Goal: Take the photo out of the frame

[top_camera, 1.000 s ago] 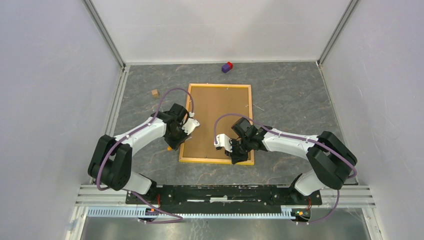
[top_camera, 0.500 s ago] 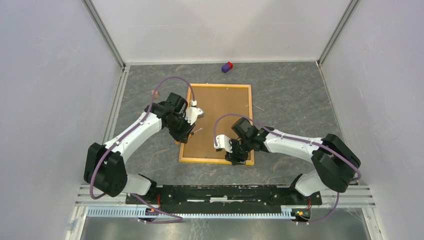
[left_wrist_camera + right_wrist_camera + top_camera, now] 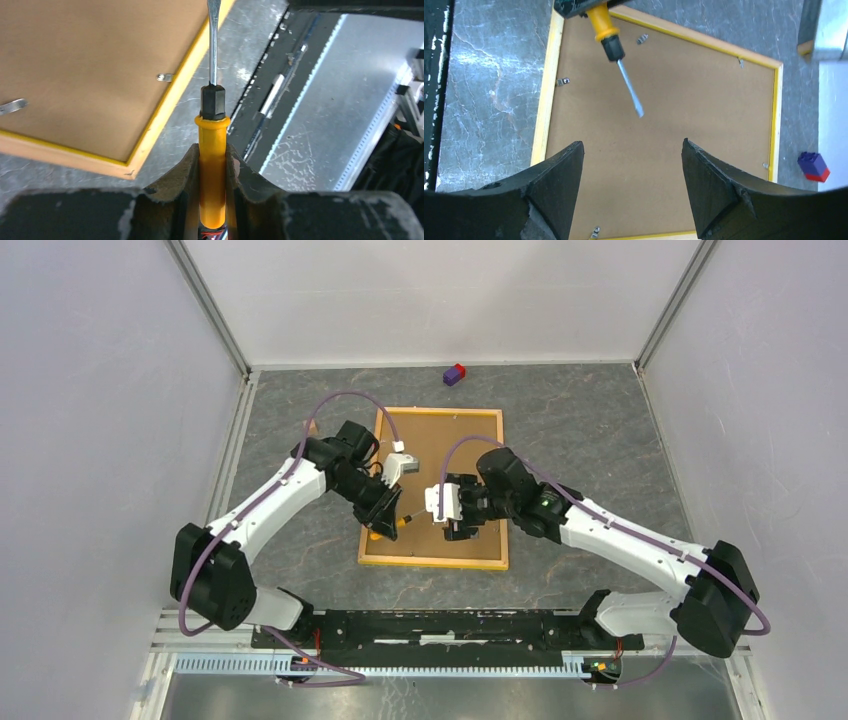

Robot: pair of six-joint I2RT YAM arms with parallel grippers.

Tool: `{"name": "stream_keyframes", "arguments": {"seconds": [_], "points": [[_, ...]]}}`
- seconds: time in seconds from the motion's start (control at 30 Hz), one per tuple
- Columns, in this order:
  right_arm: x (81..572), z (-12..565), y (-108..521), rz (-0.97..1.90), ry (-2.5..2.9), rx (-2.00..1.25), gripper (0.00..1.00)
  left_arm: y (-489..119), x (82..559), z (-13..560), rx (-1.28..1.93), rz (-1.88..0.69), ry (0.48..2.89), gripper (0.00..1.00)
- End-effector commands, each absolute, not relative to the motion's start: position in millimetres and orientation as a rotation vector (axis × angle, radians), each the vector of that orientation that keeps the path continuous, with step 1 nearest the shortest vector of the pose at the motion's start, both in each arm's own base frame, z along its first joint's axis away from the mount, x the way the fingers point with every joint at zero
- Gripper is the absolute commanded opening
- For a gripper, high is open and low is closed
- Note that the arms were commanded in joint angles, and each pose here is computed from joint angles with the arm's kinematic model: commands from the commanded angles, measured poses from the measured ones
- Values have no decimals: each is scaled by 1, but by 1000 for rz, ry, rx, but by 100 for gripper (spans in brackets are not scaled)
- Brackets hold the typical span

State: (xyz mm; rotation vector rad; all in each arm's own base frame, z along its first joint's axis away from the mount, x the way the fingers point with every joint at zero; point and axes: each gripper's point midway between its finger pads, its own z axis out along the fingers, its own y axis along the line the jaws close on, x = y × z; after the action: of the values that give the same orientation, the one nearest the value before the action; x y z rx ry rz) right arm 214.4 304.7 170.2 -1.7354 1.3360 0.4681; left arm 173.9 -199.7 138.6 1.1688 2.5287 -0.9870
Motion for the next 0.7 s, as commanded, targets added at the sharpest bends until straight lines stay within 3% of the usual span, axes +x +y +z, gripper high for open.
{"name": "stream_keyframes", "arguments": {"seconds": [0.0,0.23,0.47,0.57,0.67], "points": [[207,197,326,478,1164,-1761,77,-219,156,160,1182,-1164,2501,2],[197,184,344,419,1125,-1836,69,-225,152,166,1184,-1222,2480,2],[199,172,350,390,1175,-1842,22,-228,149,171,1194,-1257,2446,3],[202,169,348,380,1219,-1813,0,-226,152,172,1179,-1215,2410,9],[203,171,345,394,1263,-1763,0,-223,161,173,1119,-1140,2373,28]]}}
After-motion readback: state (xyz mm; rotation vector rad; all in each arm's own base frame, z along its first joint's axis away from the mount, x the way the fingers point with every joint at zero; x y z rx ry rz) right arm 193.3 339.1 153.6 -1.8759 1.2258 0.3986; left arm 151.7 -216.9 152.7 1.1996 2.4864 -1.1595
